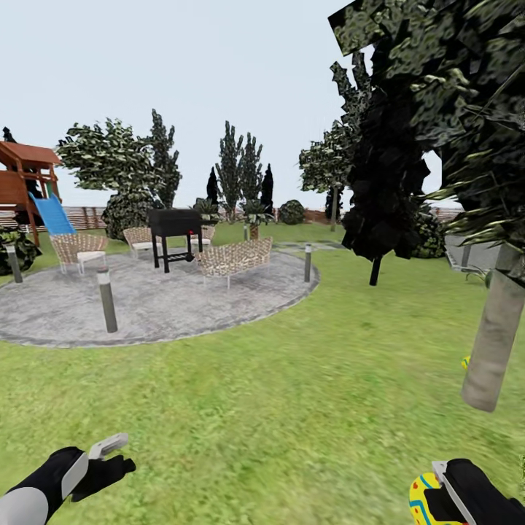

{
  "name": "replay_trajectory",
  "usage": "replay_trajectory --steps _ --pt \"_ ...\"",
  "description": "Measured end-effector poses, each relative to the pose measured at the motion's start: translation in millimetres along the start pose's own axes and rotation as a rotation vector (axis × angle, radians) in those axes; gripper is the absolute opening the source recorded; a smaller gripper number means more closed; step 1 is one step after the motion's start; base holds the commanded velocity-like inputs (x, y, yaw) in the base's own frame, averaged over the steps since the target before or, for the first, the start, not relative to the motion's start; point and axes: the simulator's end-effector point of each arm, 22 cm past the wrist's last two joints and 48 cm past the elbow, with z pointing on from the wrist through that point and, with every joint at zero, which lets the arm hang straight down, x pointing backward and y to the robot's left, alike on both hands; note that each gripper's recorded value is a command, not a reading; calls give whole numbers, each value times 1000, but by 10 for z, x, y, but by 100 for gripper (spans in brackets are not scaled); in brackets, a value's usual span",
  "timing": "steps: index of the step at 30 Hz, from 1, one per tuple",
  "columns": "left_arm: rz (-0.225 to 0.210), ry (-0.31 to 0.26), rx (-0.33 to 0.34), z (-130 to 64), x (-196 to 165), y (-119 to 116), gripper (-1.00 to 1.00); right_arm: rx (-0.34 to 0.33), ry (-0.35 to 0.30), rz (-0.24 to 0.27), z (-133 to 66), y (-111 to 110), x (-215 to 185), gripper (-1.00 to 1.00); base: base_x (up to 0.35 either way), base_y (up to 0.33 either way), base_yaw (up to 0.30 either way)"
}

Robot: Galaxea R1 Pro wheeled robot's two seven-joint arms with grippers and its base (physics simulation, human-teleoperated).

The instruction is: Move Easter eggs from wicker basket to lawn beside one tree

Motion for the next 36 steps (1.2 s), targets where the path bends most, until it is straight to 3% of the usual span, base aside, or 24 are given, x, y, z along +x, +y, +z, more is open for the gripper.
replay_trajectory --steps 17,30,36 --pt "0 12 -6 41 41 29 100 1 13 -3 43 10 39 -100 303 207 -248" --pt "-2 16 -8 54 52 35 100 -15 16 -9 62 144 45 -100 14 313 -39" --pt "-2 12 -6 38 39 27 100 -16 12 -9 46 151 35 -100 177 292 -202"
